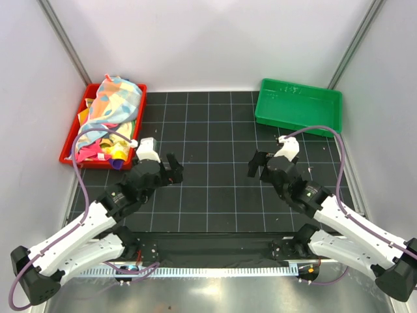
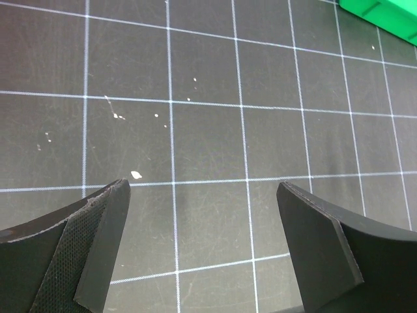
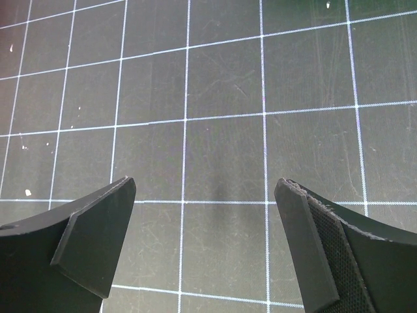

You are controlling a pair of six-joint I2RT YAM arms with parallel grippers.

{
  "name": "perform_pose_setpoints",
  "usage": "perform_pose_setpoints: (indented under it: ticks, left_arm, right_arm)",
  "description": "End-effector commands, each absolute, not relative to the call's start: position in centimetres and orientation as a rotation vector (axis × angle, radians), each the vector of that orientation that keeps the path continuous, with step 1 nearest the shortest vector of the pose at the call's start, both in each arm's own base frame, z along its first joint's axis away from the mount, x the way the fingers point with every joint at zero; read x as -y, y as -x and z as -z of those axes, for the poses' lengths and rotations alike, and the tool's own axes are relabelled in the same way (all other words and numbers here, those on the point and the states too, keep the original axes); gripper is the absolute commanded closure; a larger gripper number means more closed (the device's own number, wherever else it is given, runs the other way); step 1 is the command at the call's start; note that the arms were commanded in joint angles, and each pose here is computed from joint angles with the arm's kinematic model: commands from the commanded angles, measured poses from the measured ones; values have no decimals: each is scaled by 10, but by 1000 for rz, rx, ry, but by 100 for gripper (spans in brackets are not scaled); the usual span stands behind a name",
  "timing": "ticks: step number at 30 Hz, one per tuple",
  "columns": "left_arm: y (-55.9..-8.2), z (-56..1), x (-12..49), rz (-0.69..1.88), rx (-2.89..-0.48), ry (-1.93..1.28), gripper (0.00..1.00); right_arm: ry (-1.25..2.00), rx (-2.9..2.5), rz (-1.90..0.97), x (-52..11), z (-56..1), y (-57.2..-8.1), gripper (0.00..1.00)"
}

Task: Fold and stack the towels
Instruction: Grab crumpled towel

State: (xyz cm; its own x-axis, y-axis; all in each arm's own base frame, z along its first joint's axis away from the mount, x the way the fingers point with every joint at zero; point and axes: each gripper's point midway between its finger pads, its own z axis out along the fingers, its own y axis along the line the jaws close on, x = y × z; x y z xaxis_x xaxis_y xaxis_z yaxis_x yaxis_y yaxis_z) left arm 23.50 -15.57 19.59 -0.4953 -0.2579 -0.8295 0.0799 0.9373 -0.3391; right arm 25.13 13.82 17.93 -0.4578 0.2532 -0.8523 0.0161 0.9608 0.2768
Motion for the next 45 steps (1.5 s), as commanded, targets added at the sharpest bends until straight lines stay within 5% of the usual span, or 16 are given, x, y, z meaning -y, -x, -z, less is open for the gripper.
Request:
perform_pose_setpoints:
  ticks: [1,11,23,31,45]
  left_arm:
    - [-247,-215,153,400,-1978,199,0]
    - [-294,-236,105,112,-1850,490,0]
    - [-393,-254,-31,-87,-1596,1018,0]
    - [-457,-253,-110,-215,-1516,1088,3]
    - [-498,-174,-159,-335,-1621,1209,17]
  right_arm:
    - [-195,-1978,-329,-142,-200,-253,0]
    - [-121,-1994,-408,-163,-205,-255,0]
    - [20,-2011,-478,-214,-207,-284,0]
    - [92,-2073,-657,-263,-181,-290,0]
    - [118,-2112,-671,-276,-158,-294,0]
